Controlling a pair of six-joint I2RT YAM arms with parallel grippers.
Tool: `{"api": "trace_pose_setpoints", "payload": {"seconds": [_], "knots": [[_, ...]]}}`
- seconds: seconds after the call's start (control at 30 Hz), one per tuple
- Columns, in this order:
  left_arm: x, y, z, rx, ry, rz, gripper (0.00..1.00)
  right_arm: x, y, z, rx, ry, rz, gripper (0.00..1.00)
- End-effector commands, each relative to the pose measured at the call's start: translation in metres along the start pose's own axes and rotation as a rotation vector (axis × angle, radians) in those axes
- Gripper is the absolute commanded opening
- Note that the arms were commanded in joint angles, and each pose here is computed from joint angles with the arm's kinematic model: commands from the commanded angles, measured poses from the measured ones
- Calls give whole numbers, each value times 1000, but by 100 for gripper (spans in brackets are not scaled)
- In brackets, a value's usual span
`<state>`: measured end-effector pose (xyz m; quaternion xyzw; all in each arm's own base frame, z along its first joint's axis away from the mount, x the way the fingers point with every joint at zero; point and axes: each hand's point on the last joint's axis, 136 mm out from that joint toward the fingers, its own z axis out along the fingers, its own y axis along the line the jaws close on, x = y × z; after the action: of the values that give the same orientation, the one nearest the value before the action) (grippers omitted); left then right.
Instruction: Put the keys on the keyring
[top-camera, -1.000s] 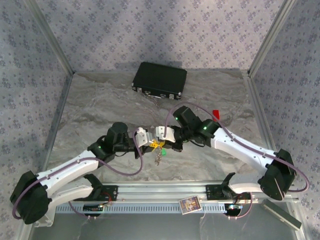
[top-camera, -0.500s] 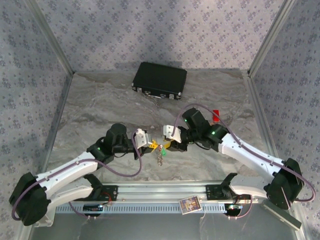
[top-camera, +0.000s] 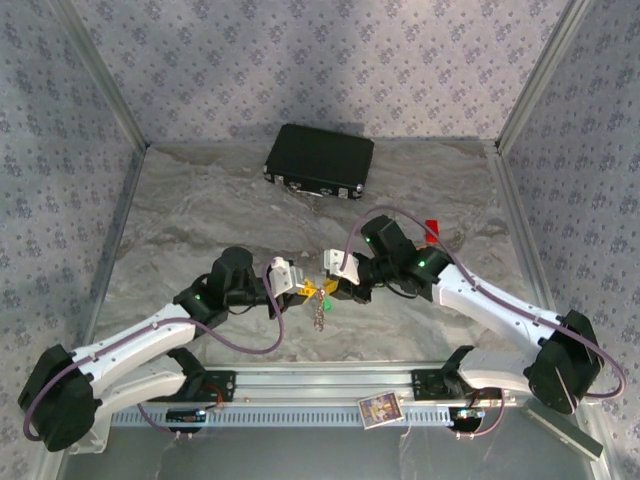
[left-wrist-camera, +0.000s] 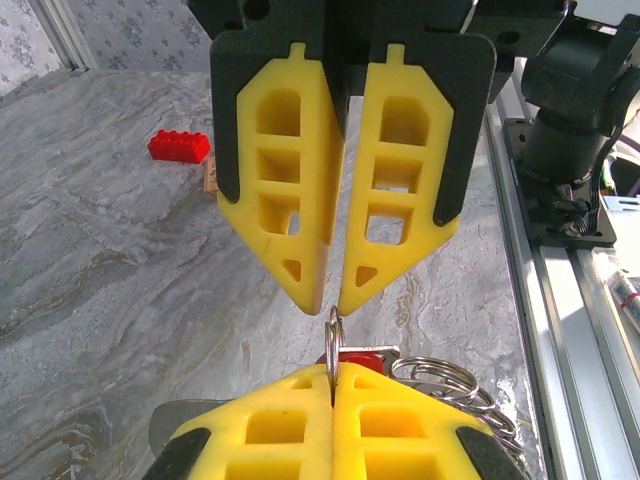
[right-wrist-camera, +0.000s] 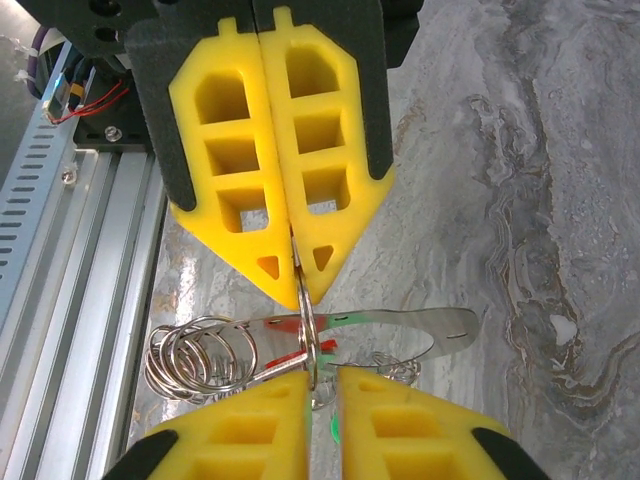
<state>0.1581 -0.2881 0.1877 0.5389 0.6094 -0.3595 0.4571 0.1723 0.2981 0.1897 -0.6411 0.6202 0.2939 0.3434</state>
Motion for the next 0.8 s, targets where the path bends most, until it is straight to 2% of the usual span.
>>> {"api": "trace_pose_setpoints", "payload": {"seconds": [0.0, 0.1, 0.2, 0.53, 0.77], "knots": [[-16, -3, -2, 13, -58, 37, 0, -8, 2, 0, -18, -23, -1, 13], [-17, -4, -2, 14, -60, 38, 0, -8, 2, 1, -22, -21, 3, 20], [-17, -3, -2, 12, -60, 39, 0, -9, 3, 1, -29, -25, 3, 21], [-18, -4, -2, 17, -66, 43, 0, -10, 3, 1, -39, -22, 0, 1], [-20, -5, -2, 23, -74, 48, 0, 6, -2, 3, -1, 32, 12, 0]]}}
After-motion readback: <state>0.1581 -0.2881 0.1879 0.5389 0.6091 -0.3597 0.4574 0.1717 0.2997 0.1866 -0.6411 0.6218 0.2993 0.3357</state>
